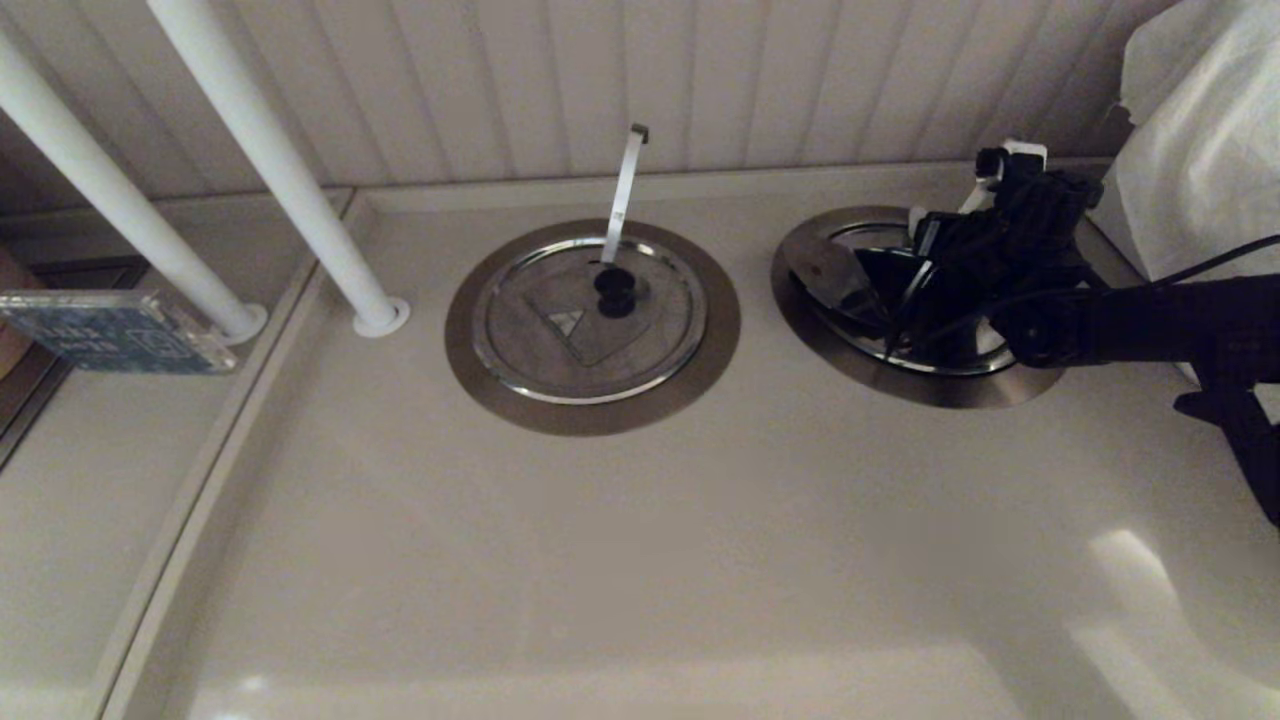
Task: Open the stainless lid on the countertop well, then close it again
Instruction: Stir with a spoon
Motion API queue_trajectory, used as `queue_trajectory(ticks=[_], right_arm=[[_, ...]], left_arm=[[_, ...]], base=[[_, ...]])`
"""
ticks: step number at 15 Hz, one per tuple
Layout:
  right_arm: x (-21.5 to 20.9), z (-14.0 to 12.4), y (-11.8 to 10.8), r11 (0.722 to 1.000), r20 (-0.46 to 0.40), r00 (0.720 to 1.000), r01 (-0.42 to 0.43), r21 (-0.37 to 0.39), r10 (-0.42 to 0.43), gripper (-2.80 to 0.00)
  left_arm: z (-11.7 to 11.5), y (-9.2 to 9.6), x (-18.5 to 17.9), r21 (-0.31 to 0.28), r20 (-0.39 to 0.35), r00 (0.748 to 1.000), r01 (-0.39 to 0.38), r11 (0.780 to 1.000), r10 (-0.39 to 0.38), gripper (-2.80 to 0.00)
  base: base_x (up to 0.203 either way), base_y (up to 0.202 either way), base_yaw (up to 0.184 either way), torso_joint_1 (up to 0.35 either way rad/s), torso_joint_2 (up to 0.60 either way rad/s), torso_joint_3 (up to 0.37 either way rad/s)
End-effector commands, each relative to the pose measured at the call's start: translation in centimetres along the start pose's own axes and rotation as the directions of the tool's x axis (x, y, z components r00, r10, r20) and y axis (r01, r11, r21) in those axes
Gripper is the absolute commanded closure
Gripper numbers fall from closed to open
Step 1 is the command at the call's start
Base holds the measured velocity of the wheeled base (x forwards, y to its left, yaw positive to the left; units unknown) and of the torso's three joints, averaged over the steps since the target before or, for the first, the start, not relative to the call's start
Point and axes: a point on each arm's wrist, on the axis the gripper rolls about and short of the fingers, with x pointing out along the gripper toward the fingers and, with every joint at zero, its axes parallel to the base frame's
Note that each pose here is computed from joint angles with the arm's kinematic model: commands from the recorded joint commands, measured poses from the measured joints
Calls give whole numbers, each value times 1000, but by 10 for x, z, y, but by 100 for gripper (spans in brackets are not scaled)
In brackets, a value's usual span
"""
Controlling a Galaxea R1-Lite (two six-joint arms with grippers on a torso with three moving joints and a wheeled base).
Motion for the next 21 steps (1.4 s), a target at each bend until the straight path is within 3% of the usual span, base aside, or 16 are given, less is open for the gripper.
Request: queue_trajectory(ticks=[1,3,4,13,21], right_arm=[[2,-10,4,1000,-14,1000,-6,8,6,-280],[2,-8,6,1000,-12,1000,-9,11,9,-280],[1,-8,8,1000,-11,1000,-12,15,12,0],[-15,16,15,998,15,999,-34,51,33,0],[-58,66,22,995,50,996,-79,66,76,0]], left_arm=[[0,0,0,0,-1,1000,0,1000,0,0],[0,0,0,0,1,1000,0,1000,0,0],[0,0,0,0,0,1000,0,1000,0,0],[0,0,0,0,0,1000,0,1000,0,0],[0,0,0,0,0,1000,0,1000,0,0]], base=[[0,0,0,0,0,0],[0,0,0,0,0,0],[0,0,0,0,0,0],[0,0,0,0,0,0],[0,0,0,0,0,0]])
